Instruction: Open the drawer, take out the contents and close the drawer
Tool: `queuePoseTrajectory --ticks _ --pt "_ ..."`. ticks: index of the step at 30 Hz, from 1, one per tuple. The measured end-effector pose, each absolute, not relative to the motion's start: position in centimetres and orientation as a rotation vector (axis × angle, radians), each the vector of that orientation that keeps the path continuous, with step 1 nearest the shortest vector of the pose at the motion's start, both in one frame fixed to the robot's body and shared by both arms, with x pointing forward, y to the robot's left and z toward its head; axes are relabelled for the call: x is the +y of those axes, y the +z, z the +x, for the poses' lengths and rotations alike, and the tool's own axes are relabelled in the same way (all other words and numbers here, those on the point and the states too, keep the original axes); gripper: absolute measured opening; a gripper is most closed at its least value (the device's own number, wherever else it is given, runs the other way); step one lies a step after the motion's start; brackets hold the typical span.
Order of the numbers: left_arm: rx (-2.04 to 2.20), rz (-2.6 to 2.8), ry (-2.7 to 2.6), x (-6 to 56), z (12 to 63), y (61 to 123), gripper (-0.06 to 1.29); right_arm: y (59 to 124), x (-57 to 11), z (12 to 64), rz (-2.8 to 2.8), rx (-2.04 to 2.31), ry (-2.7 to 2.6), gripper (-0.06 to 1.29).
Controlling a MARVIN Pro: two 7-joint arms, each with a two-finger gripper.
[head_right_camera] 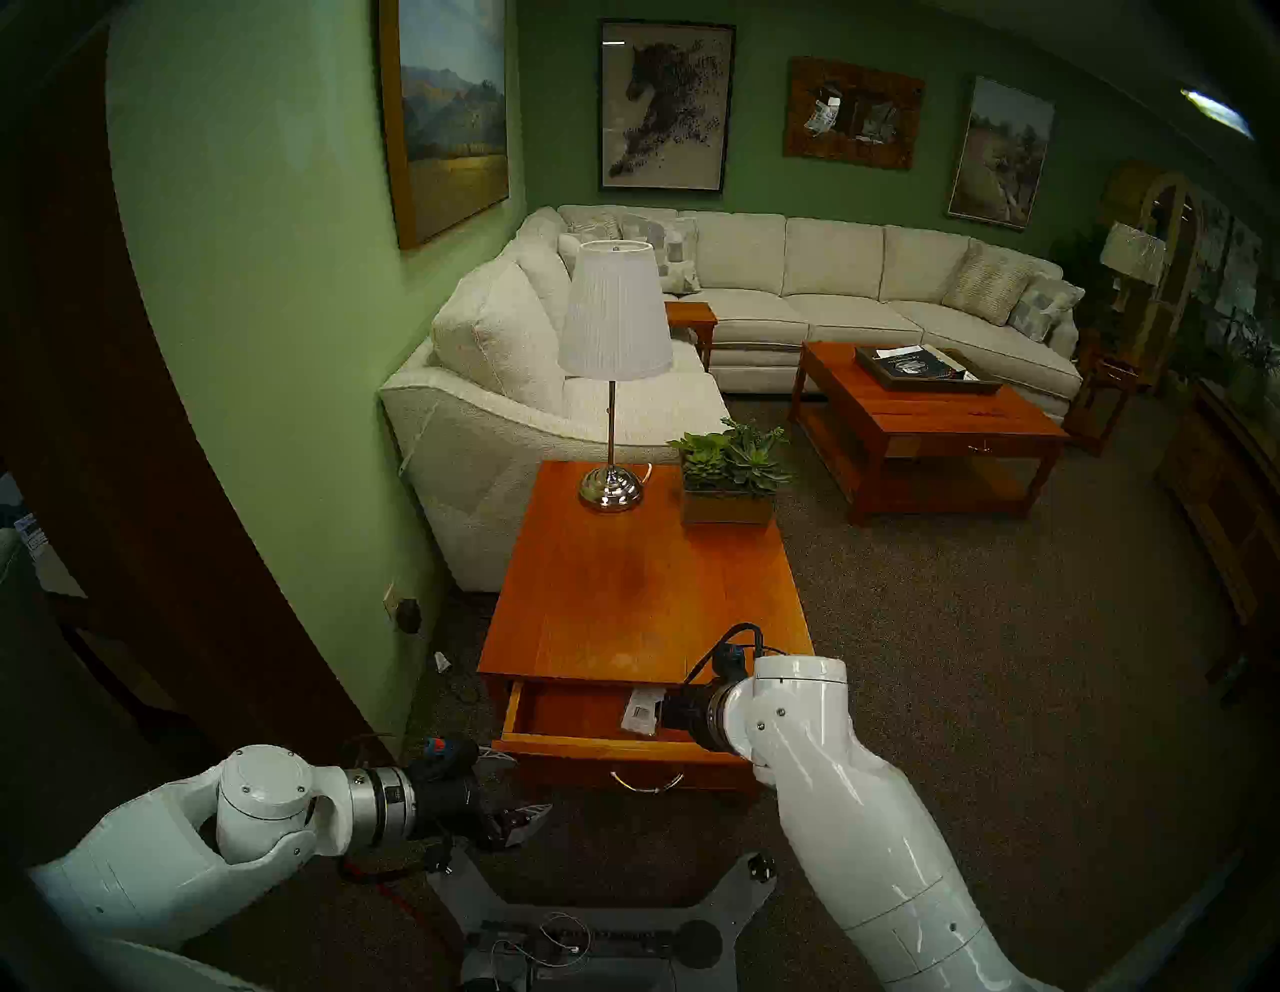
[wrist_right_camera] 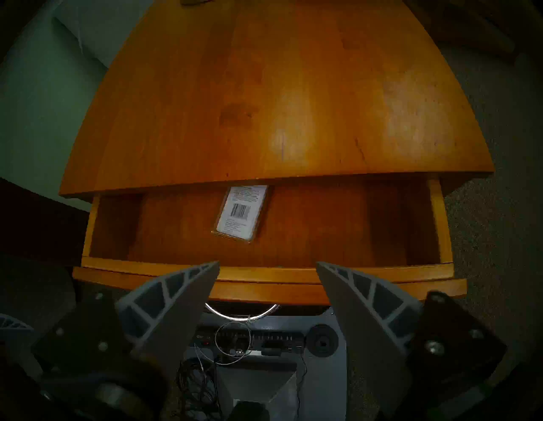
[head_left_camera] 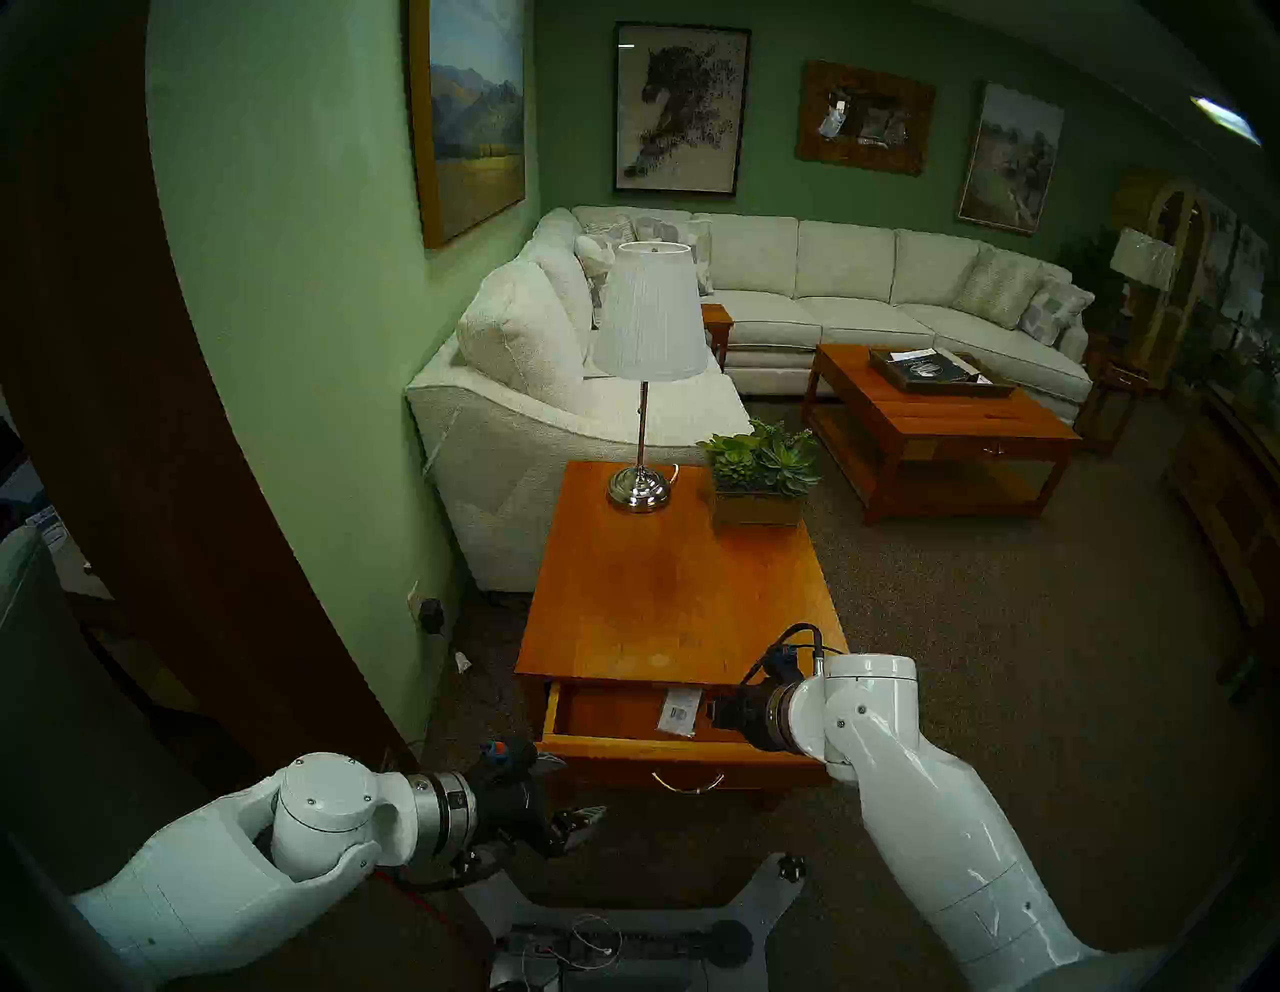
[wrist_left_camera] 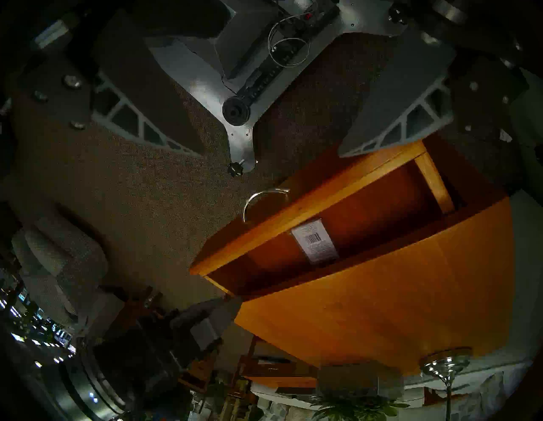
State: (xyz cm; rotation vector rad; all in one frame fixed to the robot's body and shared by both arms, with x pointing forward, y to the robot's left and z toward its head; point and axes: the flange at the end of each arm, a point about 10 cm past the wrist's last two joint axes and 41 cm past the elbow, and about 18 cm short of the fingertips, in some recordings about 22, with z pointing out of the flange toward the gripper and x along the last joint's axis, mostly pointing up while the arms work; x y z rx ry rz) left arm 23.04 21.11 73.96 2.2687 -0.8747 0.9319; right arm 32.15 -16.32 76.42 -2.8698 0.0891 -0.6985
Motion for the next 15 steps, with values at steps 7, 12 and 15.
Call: queuePoseTrajectory --ticks 7,12,15 --pt "-0.875 2.269 0.932 21.1 23.0 74.0 1.23 74.9 -16.2 33.2 -2.875 0.052 -0.642 0.87" --pt "-0.875 2.269 0.932 21.1 23.0 74.0 1.23 74.4 -15.9 33.9 -2.878 0.014 -0.632 0.87" --pt "-0.875 2.268 0.932 21.1 23.0 74.0 1.23 74.1 -15.8 34.3 -2.883 -0.004 -0.624 0.87"
